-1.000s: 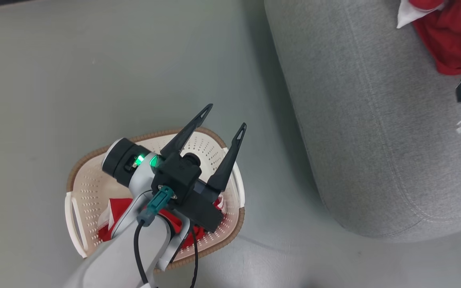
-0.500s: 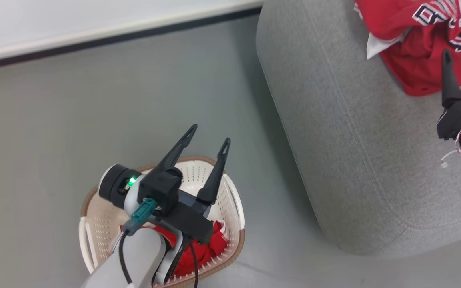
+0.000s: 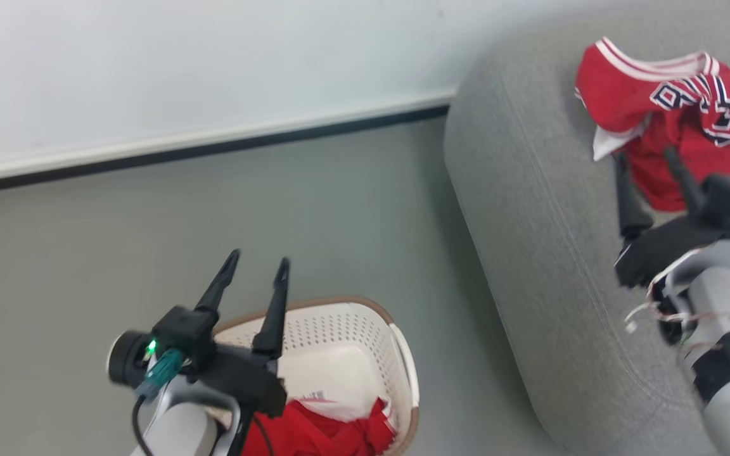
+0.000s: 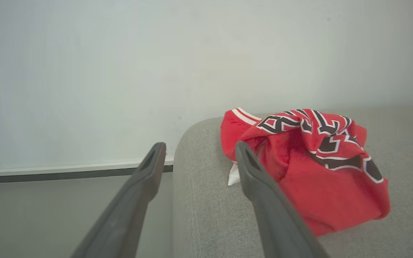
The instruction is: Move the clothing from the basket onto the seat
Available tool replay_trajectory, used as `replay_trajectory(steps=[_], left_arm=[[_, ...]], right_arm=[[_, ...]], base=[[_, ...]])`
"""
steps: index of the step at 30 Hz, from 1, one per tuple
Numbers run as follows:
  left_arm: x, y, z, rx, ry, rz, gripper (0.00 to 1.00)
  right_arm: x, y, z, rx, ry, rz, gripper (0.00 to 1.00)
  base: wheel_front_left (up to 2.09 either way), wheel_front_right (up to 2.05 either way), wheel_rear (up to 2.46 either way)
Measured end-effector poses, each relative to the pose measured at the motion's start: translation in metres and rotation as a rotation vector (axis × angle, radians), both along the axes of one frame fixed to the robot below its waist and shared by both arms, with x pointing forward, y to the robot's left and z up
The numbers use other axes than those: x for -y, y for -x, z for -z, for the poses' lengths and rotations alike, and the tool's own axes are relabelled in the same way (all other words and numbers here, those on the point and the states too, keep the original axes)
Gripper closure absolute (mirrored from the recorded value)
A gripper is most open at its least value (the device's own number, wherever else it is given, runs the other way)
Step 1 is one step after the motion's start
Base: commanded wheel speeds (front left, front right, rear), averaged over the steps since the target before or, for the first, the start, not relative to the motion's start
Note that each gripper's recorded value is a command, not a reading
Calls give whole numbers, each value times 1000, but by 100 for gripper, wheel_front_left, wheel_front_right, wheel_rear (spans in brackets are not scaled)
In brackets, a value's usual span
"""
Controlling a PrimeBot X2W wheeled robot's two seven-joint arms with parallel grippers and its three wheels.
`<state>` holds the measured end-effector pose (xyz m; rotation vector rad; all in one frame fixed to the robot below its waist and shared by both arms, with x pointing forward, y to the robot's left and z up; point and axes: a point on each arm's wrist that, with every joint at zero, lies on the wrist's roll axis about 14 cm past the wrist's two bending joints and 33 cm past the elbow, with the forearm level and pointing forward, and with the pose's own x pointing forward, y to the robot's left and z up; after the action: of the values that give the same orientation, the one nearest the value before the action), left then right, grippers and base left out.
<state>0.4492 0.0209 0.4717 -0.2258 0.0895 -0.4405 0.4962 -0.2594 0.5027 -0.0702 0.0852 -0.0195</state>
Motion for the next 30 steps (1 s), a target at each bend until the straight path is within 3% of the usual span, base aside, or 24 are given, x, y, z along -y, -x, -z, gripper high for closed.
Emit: replay_trajectory(steps=[15, 21, 30], left_arm=[[-113, 61, -1, -22, -56, -294, 0], [-147, 99, 0, -20, -63, -376, 0], [-162, 123, -14, 28, -38, -433, 0]], right_arm=[[-99, 54, -3, 67, -137, -127, 0], [-117, 85, -15, 122, -142, -144, 0], [-121, 130, -19, 173, -154, -143, 0]], base=[[0, 0, 0], [0, 0, 0], [0, 0, 0]])
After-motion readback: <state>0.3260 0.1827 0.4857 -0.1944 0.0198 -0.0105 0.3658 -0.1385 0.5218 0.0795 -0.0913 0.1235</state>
